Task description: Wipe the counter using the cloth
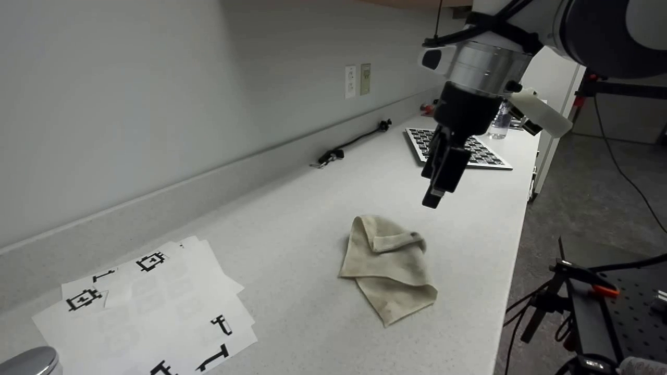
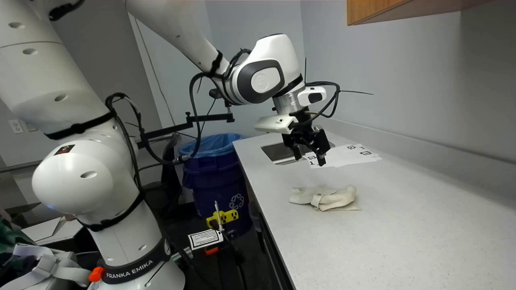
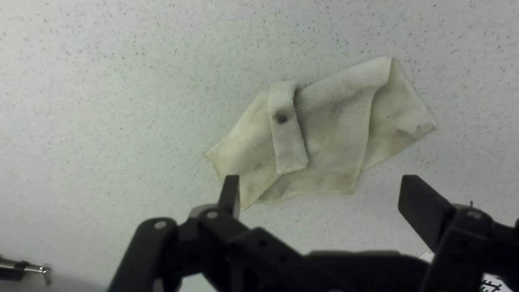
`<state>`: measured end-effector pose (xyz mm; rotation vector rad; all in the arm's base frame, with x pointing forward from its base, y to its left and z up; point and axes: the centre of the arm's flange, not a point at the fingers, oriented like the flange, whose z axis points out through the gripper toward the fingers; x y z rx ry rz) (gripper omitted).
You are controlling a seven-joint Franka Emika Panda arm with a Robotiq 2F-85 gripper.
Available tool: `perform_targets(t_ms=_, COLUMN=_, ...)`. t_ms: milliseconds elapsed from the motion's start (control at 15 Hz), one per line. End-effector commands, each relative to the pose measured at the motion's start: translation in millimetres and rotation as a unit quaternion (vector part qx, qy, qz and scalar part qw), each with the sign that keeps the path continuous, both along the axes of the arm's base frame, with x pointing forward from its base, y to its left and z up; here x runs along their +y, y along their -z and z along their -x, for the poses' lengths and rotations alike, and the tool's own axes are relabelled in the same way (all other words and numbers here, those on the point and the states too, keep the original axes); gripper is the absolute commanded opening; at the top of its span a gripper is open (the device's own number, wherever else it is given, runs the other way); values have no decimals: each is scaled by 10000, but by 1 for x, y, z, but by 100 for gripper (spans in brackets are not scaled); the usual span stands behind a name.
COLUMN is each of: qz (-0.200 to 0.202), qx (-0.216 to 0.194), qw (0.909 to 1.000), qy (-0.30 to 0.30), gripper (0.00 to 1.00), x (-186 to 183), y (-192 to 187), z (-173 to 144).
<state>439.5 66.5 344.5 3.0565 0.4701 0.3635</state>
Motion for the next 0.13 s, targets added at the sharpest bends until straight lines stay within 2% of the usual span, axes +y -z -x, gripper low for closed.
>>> perform_targets(t_ms=0, qz=0, qx=-2, qw=10000, qy=0, gripper=100, x=0, y=0, z=0)
perform_targets(t_ms=67, qz=0, qx=-3, qw=10000, qy=0, gripper=100, x=0, y=0, z=0)
